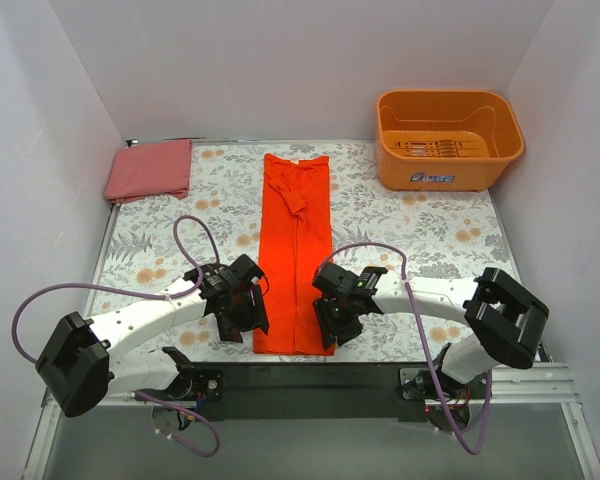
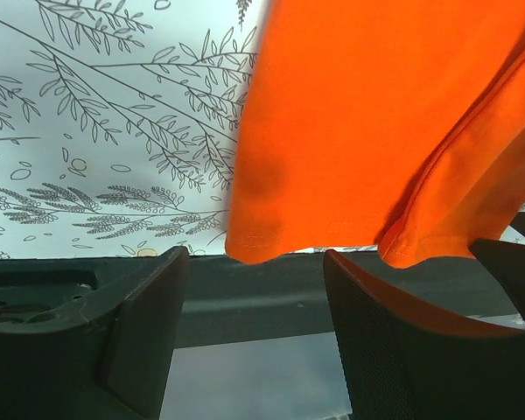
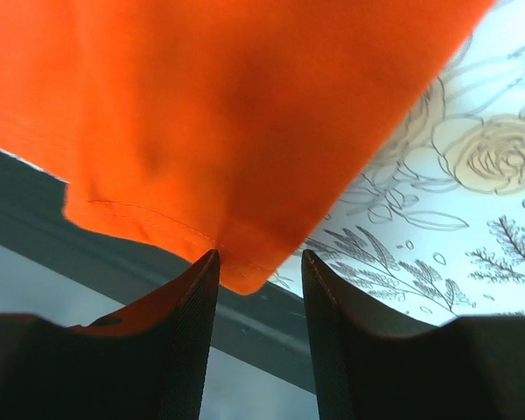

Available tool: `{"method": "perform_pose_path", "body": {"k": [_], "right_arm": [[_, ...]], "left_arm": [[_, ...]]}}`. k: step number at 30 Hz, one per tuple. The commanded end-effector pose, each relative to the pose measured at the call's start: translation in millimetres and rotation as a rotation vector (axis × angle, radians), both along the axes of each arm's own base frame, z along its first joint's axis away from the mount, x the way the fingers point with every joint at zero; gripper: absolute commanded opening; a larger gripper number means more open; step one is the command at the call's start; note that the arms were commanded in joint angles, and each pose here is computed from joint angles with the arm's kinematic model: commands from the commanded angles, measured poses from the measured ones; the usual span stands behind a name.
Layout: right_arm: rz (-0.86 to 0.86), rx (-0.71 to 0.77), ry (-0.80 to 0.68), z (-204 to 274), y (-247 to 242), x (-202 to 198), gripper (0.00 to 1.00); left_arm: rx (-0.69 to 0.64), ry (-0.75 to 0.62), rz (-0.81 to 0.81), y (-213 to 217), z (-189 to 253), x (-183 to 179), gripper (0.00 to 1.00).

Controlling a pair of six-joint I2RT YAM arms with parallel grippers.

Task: Fold and stack the t-shirts
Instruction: Fold the tshirt

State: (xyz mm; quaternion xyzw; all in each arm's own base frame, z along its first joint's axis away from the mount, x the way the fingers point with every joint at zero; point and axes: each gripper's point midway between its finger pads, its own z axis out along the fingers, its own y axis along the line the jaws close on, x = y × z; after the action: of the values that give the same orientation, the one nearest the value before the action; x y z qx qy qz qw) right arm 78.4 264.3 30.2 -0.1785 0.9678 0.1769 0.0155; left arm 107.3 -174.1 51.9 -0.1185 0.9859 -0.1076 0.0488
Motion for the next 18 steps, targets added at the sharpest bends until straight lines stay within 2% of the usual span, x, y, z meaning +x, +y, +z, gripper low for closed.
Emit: {"method": "perform_pose_path", "body": {"k": [1,11,15,18], "right_arm": [[-0.014,-0.059,0.001,1,-9,-2,0.49],[-0.011,-0.101,0.043,-9,-19,-11,0.41],[0.001,-0.111,0.054,-14,-19,-13,0.27],[0.014,-0.109,0.064,-17,-16,-14,0.24]], "left_arm": [[-0.006,0.009,0.006,-3,3,-4,0.61],[0.016,0.031,-0.005,-3,-3,-12,0.61],[0.021,0.041,-0.009,-4,-4,-15,0.61],[0.025,0.045,-0.013,-5,-7,-16,0.61]]}}
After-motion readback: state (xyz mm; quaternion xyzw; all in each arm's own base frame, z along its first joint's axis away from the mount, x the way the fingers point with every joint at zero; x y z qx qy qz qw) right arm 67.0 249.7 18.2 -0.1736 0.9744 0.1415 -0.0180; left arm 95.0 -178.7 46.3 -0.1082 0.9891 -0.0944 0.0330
